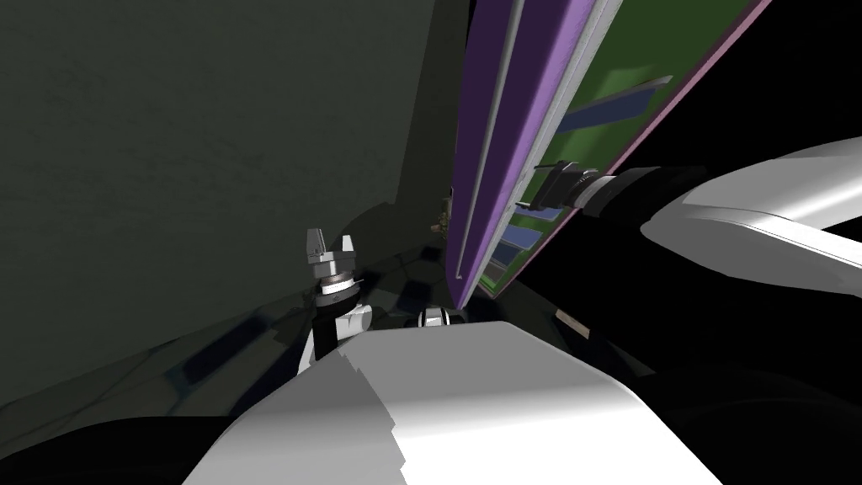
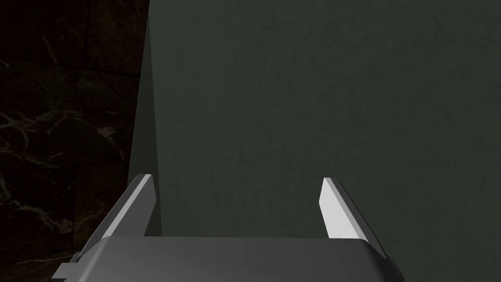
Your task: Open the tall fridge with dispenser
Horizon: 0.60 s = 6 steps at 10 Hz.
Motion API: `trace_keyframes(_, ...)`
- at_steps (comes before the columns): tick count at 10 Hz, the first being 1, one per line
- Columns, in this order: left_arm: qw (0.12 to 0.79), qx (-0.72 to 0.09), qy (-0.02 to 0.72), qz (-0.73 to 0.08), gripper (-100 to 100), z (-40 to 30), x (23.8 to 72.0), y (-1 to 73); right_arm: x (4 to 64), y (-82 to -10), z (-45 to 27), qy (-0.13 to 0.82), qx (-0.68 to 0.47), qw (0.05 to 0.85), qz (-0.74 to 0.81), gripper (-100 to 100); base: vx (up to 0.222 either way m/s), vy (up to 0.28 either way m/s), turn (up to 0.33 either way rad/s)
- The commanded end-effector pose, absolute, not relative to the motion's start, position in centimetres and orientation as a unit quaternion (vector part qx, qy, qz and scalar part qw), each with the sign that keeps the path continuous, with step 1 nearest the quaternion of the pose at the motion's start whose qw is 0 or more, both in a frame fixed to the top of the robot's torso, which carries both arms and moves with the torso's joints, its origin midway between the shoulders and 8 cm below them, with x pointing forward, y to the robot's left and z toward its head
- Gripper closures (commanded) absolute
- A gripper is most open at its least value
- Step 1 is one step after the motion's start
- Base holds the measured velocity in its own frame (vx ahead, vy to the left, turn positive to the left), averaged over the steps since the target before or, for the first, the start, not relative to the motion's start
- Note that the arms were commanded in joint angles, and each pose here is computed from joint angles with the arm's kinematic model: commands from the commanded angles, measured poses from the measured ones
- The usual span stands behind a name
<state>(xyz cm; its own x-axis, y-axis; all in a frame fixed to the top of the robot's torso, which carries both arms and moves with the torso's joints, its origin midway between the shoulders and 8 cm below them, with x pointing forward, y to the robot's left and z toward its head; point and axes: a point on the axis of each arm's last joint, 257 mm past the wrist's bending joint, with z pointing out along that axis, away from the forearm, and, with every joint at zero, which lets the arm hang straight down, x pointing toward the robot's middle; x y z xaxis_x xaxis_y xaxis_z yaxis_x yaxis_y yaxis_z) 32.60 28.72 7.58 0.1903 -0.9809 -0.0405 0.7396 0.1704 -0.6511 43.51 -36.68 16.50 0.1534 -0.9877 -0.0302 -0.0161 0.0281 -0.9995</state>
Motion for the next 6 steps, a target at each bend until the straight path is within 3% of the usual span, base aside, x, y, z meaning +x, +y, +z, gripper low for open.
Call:
trace_keyframes(1,0.728,-0.256,0.236,-0.591,0,7.6,32.6,28.7,43.3,-37.6,15.5,0.47,-0.528,0.539,-0.458,-100,0.054,0.106,-0.025)
trace_keyframes(6,0.728,-0.256,0.236,-0.591,0,7.6,32.6,28.7,42.7,-39.4,13.3,0.468,-0.519,0.535,-0.476,-100,0.06,0.121,-0.036)
